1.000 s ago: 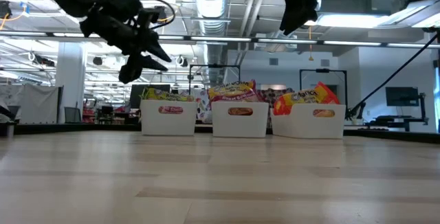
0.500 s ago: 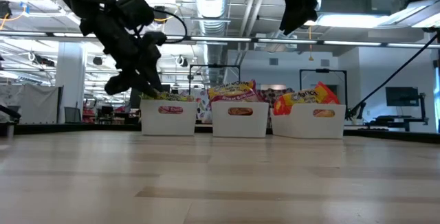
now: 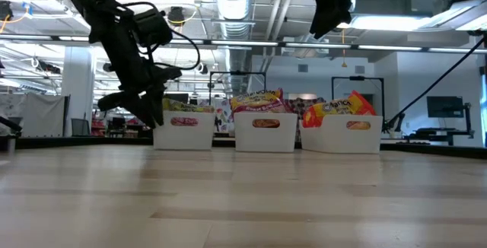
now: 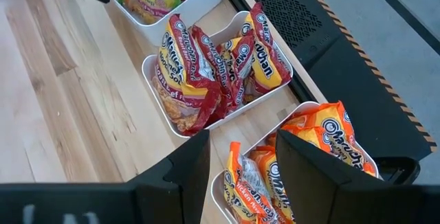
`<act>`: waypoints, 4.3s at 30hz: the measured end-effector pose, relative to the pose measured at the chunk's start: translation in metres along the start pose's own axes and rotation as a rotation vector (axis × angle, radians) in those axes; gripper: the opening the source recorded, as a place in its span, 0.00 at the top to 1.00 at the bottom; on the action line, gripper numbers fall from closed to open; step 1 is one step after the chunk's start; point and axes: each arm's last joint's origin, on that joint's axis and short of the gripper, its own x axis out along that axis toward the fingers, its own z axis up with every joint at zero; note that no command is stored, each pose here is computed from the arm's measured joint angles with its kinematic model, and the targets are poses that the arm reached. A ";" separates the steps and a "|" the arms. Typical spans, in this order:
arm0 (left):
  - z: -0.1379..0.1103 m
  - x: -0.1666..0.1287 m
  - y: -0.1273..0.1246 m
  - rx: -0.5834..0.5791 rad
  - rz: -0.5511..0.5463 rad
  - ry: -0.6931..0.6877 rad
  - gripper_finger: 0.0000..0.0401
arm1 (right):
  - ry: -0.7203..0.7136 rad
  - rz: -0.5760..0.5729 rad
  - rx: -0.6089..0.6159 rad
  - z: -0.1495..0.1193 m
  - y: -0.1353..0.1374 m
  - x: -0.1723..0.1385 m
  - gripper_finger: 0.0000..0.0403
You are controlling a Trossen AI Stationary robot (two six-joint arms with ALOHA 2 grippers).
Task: Sort Maruchan noodles
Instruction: Adjust the left white bin, then return to Home Position
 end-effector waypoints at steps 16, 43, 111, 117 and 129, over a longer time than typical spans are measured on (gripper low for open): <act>0.011 -0.005 0.018 -0.081 -0.044 0.060 0.78 | 0.024 0.025 -0.007 -0.002 0.001 0.000 0.53; -0.036 -0.157 -0.040 0.424 -0.664 -0.447 0.78 | -0.530 0.417 0.025 -0.039 0.056 -0.020 0.53; -0.135 -0.092 0.045 0.698 -0.871 -0.589 0.78 | -0.965 0.656 0.055 -0.255 0.061 0.016 0.53; -0.135 -0.092 0.045 0.744 -0.863 -0.609 0.78 | -0.893 0.621 0.037 -0.269 0.057 0.024 0.53; -0.135 -0.092 0.045 0.723 -0.870 -0.597 0.78 | -0.820 0.466 0.121 -0.283 0.052 0.045 0.53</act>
